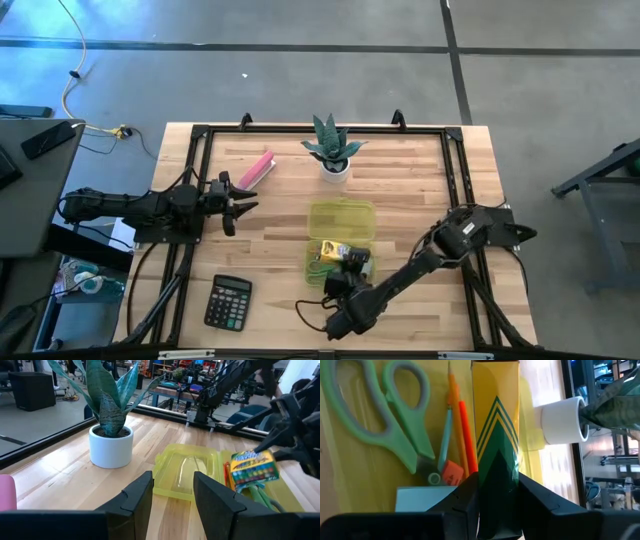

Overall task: Pack school essentials
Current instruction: Put the box of crayons into the supply box

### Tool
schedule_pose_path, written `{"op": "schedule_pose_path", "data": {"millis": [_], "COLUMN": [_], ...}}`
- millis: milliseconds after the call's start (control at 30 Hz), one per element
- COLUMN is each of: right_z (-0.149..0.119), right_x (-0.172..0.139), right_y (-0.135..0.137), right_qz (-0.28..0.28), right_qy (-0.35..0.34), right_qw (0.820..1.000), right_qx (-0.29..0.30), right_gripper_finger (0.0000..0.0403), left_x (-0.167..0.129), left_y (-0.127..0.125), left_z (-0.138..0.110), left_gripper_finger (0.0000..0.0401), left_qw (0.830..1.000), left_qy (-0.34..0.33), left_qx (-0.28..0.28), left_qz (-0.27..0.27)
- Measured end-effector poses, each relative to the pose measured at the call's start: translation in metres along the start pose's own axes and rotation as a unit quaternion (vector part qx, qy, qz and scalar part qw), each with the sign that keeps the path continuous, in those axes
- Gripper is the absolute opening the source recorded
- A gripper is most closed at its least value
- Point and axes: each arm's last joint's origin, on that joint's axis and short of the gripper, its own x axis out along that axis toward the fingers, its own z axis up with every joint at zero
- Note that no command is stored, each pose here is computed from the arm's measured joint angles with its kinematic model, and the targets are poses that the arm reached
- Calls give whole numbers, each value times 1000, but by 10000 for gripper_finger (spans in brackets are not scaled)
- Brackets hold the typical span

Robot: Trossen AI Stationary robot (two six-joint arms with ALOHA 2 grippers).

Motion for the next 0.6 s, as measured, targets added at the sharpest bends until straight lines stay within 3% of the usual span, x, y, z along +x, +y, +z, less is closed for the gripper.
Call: {"op": "schedule_pose_path", "data": {"millis": [333,600], "right_z": [1,2], "right_x": [7,11], "right_y": [3,2], "right_qz": [1,13], "right_qy": [12,28], "right_qw": [1000,999], "right_qx": [-9,-8], "right_gripper_finger": [105,178], "left_x": [0,0], "left_y": [0,0], "left_z": [0,0], "left_gripper_finger": [131,131], "left_qw": [1000,1000], "left_qy": [0,0], "left_qx": [0,0], "left_qz": [0,0]}}
